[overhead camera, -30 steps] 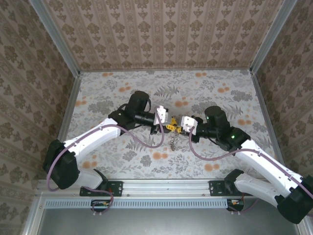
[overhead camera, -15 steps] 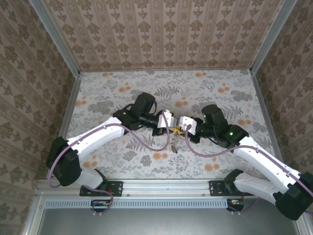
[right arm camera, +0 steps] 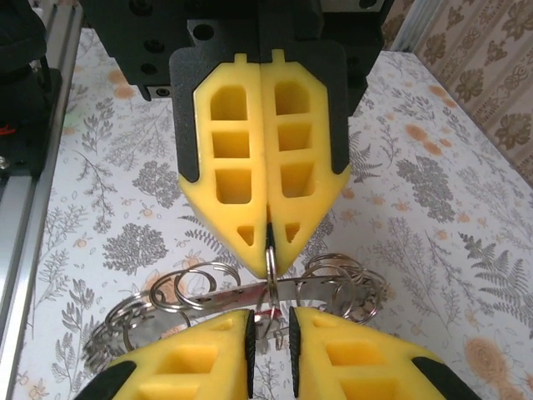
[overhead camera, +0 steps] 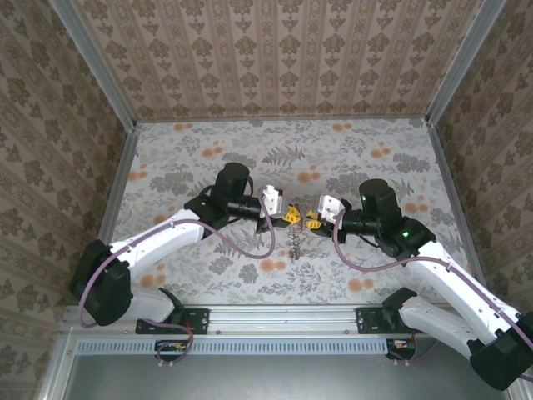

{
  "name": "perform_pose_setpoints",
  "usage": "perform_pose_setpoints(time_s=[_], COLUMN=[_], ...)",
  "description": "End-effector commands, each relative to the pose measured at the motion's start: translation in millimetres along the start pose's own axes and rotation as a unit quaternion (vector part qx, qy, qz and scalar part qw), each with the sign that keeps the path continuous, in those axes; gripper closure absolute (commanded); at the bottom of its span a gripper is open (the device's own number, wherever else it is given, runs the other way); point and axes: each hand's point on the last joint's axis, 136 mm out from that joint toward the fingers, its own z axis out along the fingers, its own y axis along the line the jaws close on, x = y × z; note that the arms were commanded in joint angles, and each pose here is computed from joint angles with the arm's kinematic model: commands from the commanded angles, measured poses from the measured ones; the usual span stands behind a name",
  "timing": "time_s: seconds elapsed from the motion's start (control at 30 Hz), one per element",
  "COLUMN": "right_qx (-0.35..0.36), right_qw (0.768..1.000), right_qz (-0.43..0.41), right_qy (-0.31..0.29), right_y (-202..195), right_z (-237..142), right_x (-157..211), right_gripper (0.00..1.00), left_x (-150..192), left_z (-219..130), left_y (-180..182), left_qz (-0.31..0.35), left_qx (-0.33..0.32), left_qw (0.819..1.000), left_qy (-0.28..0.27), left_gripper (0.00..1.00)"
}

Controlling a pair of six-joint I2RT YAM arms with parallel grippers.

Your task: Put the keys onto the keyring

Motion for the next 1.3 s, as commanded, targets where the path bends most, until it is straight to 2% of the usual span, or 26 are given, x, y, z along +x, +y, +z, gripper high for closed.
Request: perform_pose_setpoints(time_s=[0.0, 0.27, 0.47, 0.6, 0.67, 0.8, 1.0, 1.07, 1.13, 1.27], right_qx=[-0.016, -0.002, -0.012, -0.017, -0.006, 0.008, 0.012, 0.013, 0.01, -0.004], right_qw=[0.999, 1.0, 0.999, 0.998, 0.998, 0.997, 0.997, 0.997, 0.998, 1.0], right_qz=[0.005, 0.013, 0.03, 0.045, 0.04, 0.031, 0.029, 0.029, 0.025, 0.019], right_qy=[-0.029, -0.014, -0.006, -0.039, -0.055, -0.068, -0.072, -0.066, -0.058, -0.02], right_y=[2.6, -3.8, -1.1, -1.2, -3.9, -6.7, -4.6, -4.4, -3.1, 0.6], right_z=[1.0, 7.0, 16.6, 20.2, 17.4, 10.6, 3.1, 2.3, 1.5, 1.8], right_x=[-11.5, -2.4, 10.9, 2.6, -3.5, -10.0, -12.1, -9.6, -8.1, 1.0], right_gripper=[0.79, 0.88, 0.83, 0.77, 0.77, 0.9, 0.9, 0.98, 1.0, 1.0], left_x=[-32.7, -41.7, -44.6, -44.5, -39.5, -30.0, -23.6, -22.1, -17.7, -0.6], left_z=[-3.7, -3.2, -3.6, 0.9, 5.5, 13.3, 14.3, 14.7, 15.0, 12.9], left_y=[2.2, 9.0, 13.2, 13.5, 12.7, 9.4, 7.7, 7.6, 5.7, 0.6], left_qz=[0.02, 0.019, 0.016, 0.01, 0.005, -0.008, -0.014, -0.018, -0.022, -0.029], left_qx=[0.012, -0.011, -0.032, -0.034, -0.033, -0.025, -0.029, -0.027, -0.023, -0.018], left_qw=[0.997, 0.994, 0.991, 0.989, 0.99, 0.992, 0.992, 0.993, 0.995, 0.999], left_qy=[-0.069, -0.107, -0.133, -0.141, -0.134, -0.126, -0.119, -0.114, -0.1, -0.034], left_gripper=[1.0, 1.0, 1.0, 1.0, 1.0, 1.0, 1.0, 1.0, 1.0, 0.9])
